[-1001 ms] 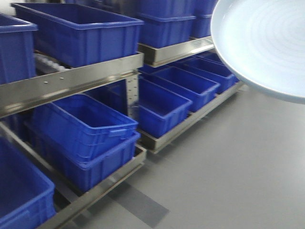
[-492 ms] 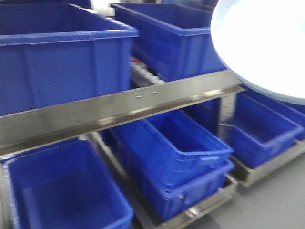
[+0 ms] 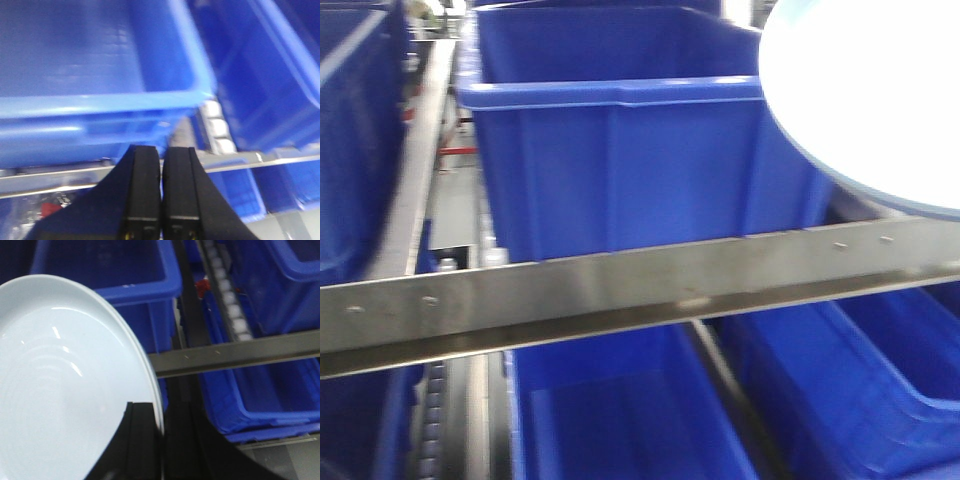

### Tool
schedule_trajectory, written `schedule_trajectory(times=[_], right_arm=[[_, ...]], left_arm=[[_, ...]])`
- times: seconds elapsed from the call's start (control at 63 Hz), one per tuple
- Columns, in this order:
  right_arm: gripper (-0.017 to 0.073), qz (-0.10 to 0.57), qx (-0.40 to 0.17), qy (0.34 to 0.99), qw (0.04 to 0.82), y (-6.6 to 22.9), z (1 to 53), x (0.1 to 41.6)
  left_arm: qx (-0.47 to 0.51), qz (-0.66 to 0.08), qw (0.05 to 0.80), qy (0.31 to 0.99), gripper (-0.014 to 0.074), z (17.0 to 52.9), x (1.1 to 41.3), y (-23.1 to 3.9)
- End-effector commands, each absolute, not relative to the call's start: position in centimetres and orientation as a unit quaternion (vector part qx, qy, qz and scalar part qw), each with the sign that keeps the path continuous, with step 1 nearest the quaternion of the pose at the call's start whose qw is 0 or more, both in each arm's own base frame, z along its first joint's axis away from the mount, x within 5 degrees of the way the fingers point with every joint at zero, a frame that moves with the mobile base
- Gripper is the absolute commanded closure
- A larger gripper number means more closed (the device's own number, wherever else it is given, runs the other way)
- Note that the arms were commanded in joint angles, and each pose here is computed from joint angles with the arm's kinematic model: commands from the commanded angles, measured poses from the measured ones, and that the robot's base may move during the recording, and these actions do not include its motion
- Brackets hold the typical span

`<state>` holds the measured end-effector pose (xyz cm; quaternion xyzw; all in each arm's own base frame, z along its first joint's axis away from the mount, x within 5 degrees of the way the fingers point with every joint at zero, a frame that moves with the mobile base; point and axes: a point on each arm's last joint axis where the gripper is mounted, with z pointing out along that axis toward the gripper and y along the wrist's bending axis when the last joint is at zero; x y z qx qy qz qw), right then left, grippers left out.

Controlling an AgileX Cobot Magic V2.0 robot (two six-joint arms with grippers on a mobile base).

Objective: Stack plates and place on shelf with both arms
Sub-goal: 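Hold the plate stack in the right gripper above the blue bin on the shelf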

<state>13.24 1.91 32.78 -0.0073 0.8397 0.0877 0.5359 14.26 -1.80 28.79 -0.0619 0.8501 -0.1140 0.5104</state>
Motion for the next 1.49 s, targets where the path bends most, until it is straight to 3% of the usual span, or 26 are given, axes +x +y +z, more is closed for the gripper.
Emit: schedule_trajectory(times=[0.0, 1.477], right_arm=[[0.0511, 0.092, 0.000, 0.803, 0.588, 1.82, 34.65, 13.49], [0.0511, 0.092, 0.000, 0.804, 0.588, 1.82, 34.64, 13.49]], left_arm=[[-0.063, -0.124, 0.555, 0.820, 0.0491, 30.43, 14.64, -1.87], [-0.063, -0.124, 0.555, 0.820, 0.0491, 30.43, 14.64, -1.87]])
